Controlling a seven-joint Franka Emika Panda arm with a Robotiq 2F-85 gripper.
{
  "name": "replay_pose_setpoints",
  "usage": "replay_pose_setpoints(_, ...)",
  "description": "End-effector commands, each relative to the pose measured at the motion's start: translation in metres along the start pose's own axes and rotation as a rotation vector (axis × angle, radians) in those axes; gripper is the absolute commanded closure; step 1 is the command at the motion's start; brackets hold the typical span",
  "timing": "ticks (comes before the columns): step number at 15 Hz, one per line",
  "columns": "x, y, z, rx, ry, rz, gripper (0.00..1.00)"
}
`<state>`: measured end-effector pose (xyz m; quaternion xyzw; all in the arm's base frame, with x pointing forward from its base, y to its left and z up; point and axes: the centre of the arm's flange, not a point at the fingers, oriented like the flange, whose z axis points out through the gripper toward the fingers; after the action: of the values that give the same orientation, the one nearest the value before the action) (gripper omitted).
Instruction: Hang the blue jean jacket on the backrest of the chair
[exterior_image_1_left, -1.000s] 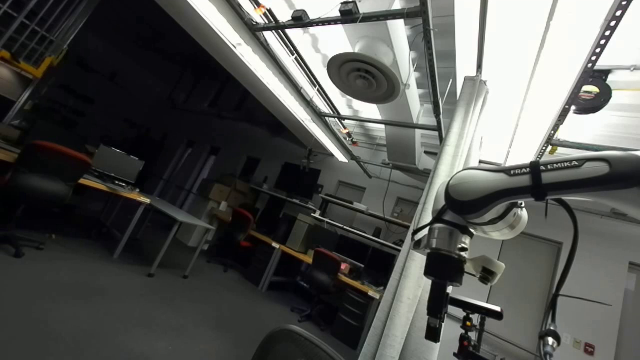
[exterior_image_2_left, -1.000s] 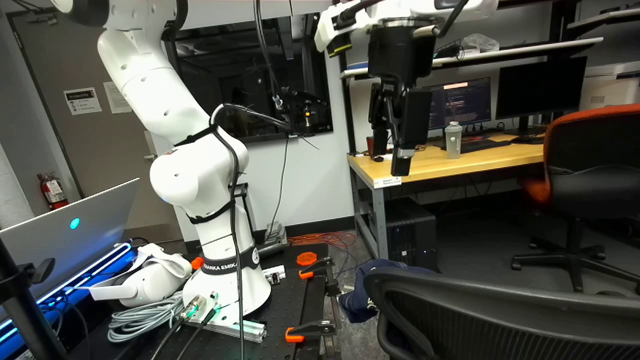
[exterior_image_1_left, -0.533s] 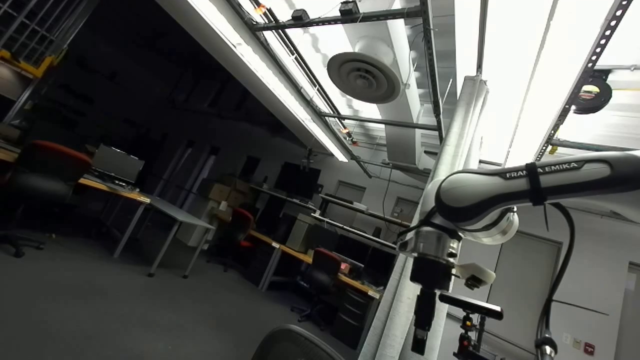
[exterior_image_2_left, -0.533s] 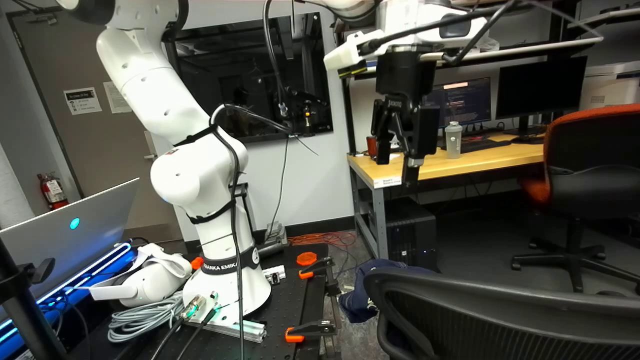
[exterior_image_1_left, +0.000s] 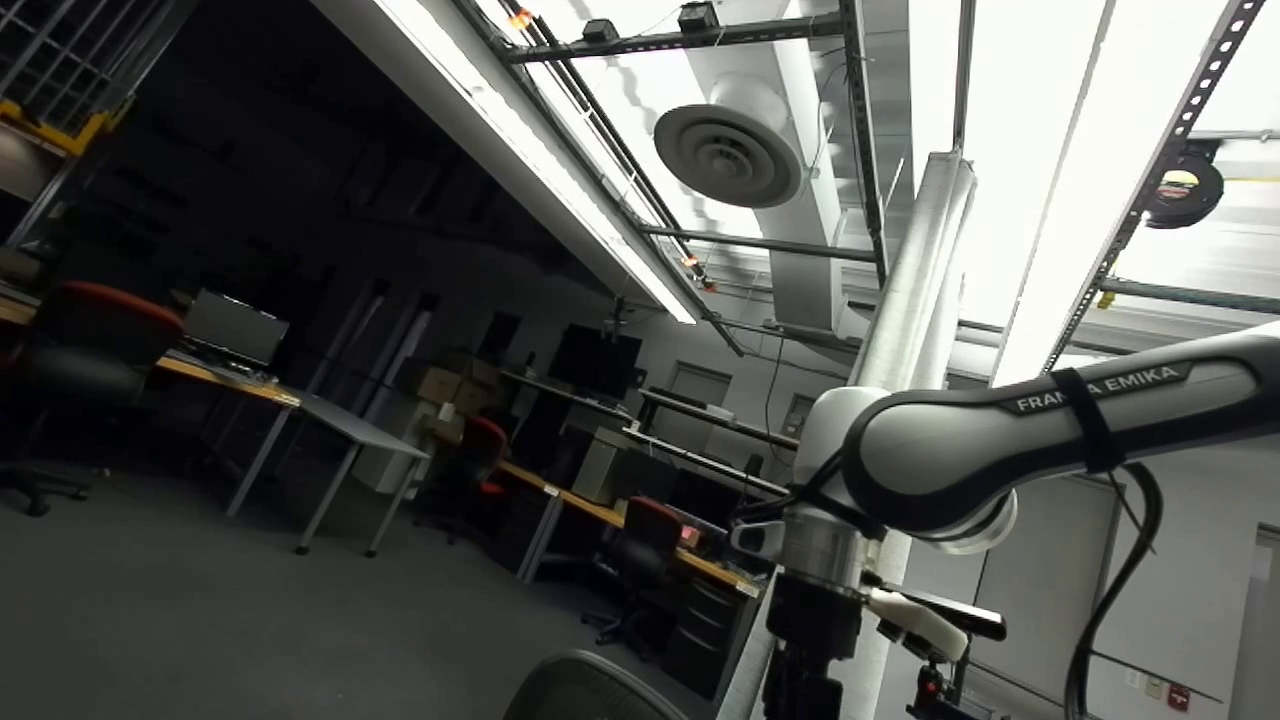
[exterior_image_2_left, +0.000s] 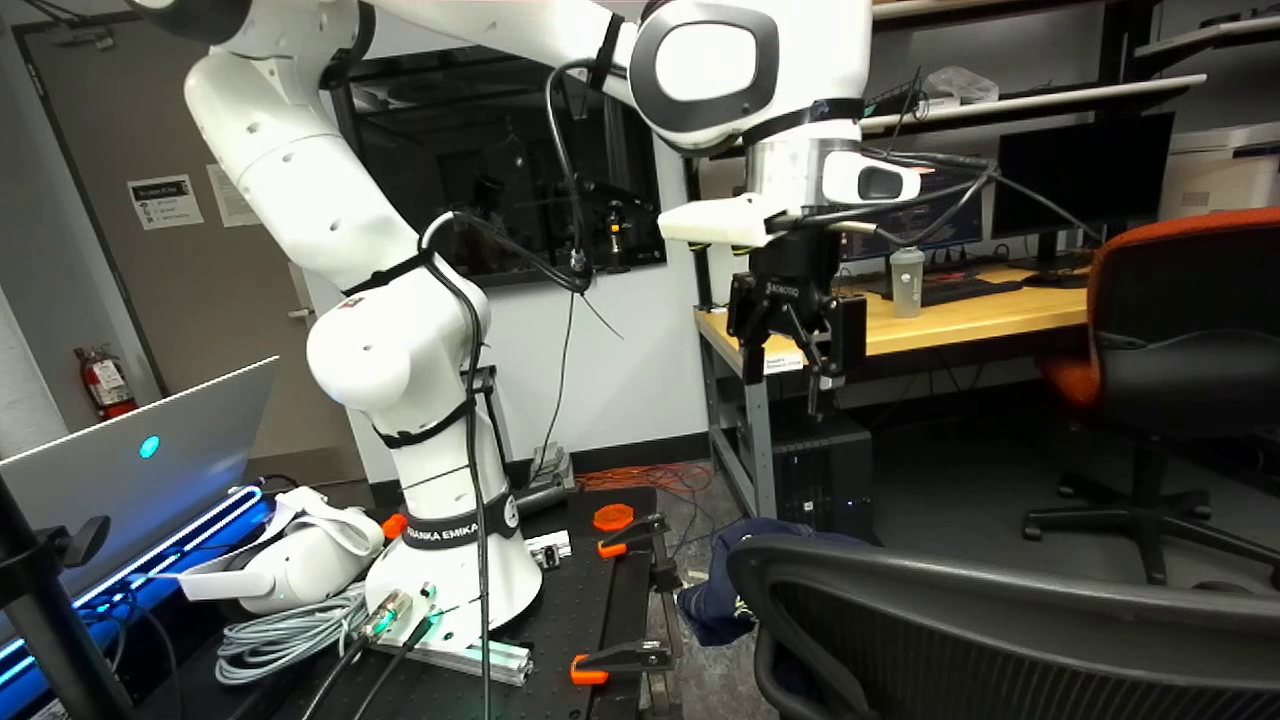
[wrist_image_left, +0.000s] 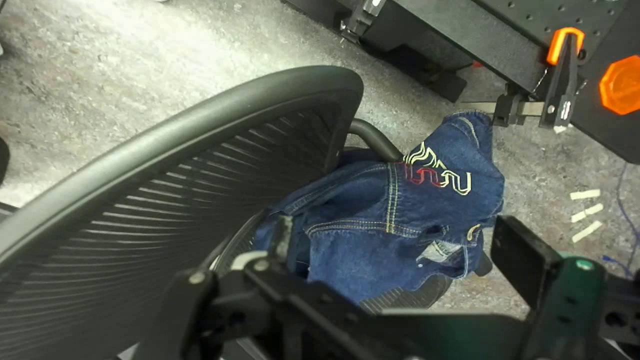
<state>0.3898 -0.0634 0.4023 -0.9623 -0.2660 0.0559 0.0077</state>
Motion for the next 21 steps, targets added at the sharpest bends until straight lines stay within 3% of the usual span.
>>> replay_pose_setpoints(1,0.003,-0.006,0.006,-0.004,0.0,-0.034,0.0)
replay_pose_setpoints(9,0.007,-0.006,0.013,0.0,-0.01,-0.041,0.0)
replay_pose_setpoints(17,0.063,-0.032,0.073,0.027,-0.06,-0.169,0.0)
replay_pose_setpoints(21,0.08,-0.049,0.113,0.065,-0.021,-0.135,0.0)
